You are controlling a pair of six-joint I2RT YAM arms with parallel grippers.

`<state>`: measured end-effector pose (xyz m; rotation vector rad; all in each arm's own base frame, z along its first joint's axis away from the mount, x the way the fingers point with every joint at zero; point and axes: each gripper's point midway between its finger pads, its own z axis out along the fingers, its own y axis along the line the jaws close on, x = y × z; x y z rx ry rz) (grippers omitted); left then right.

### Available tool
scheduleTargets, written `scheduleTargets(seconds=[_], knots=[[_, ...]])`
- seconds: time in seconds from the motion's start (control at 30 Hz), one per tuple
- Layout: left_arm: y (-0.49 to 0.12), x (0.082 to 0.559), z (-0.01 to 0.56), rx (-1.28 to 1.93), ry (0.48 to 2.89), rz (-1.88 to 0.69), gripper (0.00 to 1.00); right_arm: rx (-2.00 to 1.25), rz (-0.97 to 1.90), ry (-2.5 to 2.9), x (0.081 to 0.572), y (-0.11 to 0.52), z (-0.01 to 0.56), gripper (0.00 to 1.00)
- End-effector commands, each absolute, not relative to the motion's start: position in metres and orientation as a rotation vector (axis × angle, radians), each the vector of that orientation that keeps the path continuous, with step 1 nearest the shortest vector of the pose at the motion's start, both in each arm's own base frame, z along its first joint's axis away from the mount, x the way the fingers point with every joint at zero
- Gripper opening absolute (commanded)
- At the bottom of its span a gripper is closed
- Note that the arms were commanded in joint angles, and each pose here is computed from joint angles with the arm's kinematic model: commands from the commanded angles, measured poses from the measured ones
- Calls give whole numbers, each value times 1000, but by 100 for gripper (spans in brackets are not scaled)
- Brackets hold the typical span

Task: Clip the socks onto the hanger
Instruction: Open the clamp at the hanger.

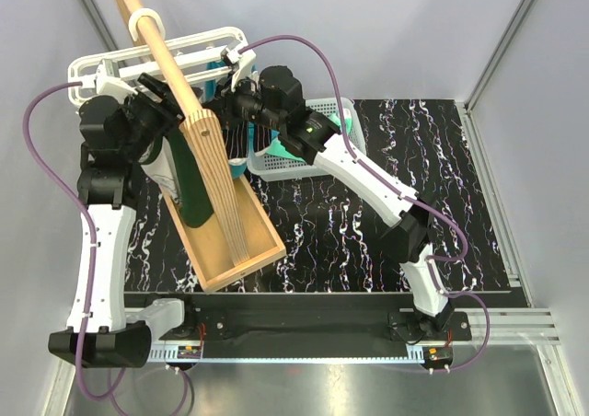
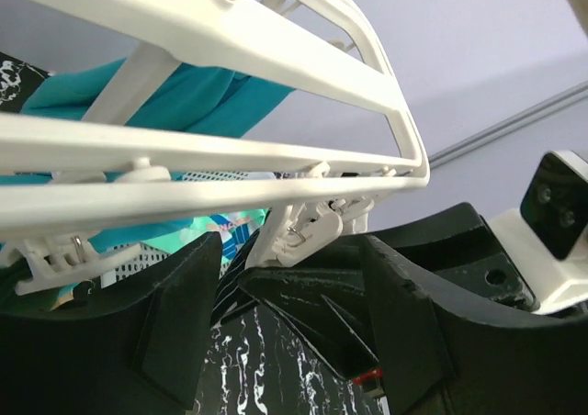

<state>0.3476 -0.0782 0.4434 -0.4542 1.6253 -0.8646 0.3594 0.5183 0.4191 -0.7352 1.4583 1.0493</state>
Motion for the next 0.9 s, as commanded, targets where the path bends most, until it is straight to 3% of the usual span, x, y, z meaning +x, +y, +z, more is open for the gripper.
scheduleTargets(seconds=[0.0,0.33,0.53,0.73,0.8,0.83,0.87], knots=[[-77,353,474,-438,1527,-840,66,-779,1057,1432,339,507,444,0],[-88,357,472,-387,1567,-785,64,-782,1068,1426,337,508,447,0],[-90,362,463,-392,1594,-754,55,-783,1069,1424,336,507,448,0],[-87,365,460,-413,1589,-738,27,-791,1076,1430,333,507,445,0],[-84,365,461,-429,1586,-724,10,-781,1075,1428,333,505,448,9],[-83,365,462,-432,1582,-721,0,-769,1070,1426,333,501,451,21],[-81,365,462,-441,1579,-714,0,-765,1063,1439,333,501,448,43]])
